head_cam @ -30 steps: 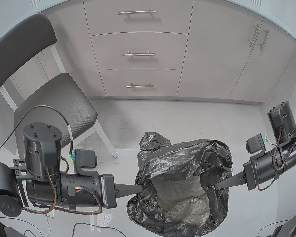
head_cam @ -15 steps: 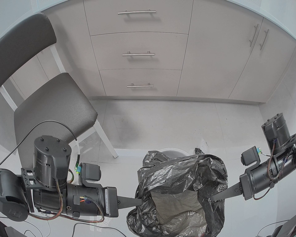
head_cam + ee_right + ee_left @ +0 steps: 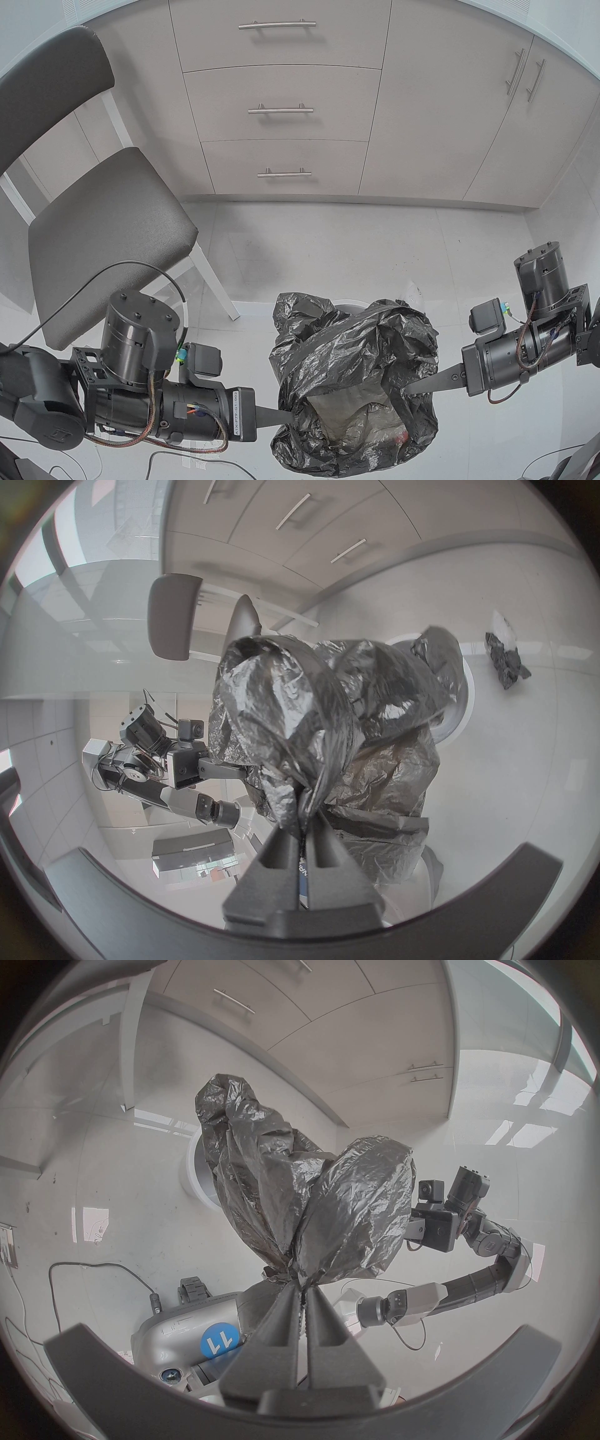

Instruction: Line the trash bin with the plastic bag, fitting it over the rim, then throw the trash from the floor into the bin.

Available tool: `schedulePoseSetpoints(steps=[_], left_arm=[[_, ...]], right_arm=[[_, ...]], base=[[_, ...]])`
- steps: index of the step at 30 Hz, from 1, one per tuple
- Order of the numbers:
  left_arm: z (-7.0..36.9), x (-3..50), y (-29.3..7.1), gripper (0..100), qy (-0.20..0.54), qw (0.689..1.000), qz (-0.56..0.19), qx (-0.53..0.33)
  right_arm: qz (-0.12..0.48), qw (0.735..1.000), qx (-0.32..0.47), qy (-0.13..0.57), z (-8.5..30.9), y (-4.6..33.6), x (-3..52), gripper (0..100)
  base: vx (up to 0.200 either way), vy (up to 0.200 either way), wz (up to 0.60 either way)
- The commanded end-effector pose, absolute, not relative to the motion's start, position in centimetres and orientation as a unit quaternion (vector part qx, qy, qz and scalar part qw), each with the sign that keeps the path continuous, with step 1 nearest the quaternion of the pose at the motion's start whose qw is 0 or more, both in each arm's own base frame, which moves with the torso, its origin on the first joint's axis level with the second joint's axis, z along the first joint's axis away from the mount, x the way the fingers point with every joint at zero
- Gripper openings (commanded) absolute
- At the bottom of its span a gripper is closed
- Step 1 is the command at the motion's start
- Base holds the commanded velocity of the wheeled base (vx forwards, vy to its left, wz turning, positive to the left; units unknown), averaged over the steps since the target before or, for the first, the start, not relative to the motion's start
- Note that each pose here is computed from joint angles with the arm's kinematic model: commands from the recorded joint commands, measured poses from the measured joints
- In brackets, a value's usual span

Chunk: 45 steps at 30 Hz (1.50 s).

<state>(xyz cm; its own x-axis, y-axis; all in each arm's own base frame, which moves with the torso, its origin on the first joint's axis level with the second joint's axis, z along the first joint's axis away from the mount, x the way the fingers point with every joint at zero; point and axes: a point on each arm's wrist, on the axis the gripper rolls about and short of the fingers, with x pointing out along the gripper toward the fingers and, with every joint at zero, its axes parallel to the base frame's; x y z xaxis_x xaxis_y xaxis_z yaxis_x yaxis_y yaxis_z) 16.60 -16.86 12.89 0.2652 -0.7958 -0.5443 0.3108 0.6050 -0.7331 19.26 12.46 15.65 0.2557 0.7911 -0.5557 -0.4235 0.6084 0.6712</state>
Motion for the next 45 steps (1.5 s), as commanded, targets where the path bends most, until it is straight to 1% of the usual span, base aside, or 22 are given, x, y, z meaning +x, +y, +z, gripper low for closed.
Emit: schedulePoseSetpoints(steps=[1,8,11,14,16,19,33,39,45], left_arm=[[11.9,17.1,-17.3,0,0.496,0.751,-0.357,-0.249],[11.8,17.0,-17.2,0,0.495,0.751,-0.358,-0.251],[11.6,17.0,-17.2,0,0.502,0.749,-0.354,-0.249],[11.4,17.0,-17.3,0,0.505,0.748,-0.352,-0.248],[10.9,17.3,-17.5,0,0.514,0.746,-0.346,-0.245],[10.1,17.8,-17.9,0,0.522,0.744,-0.340,-0.240],[8.3,19.9,-19.0,0,0.537,0.743,-0.321,-0.236],[8.0,20.1,-18.9,0,0.542,0.743,-0.314,-0.237],[7.7,20.7,-18.5,0,0.541,0.747,-0.303,-0.240]], right_arm=[[0.388,0.759,0.203,0.482,14.7,12.3,19.6,0],[0.385,0.754,0.207,0.491,14.3,12.0,19.3,0],[0.385,0.745,0.210,0.502,13.7,11.8,19.0,0],[0.382,0.745,0.213,0.504,13.5,11.6,19.1,0],[0.377,0.736,0.223,0.515,12.9,11.3,19.6,0],[0.372,0.733,0.227,0.521,12.4,11.2,20.1,0],[0.363,0.733,0.230,0.527,9.9,11.8,22.5,0],[0.371,0.728,0.233,0.528,9.3,12.0,23.0,0],[0.374,0.730,0.234,0.523,8.7,12.4,24.0,0]], base=[[0.000,0.000,0.00],[0.000,0.000,0.00],[0.000,0.000,0.00],[0.000,0.000,0.00],[0.000,0.000,0.00],[0.000,0.000,0.00],[0.000,0.000,0.00],[0.000,0.000,0.00],[0.000,0.000,0.00]])
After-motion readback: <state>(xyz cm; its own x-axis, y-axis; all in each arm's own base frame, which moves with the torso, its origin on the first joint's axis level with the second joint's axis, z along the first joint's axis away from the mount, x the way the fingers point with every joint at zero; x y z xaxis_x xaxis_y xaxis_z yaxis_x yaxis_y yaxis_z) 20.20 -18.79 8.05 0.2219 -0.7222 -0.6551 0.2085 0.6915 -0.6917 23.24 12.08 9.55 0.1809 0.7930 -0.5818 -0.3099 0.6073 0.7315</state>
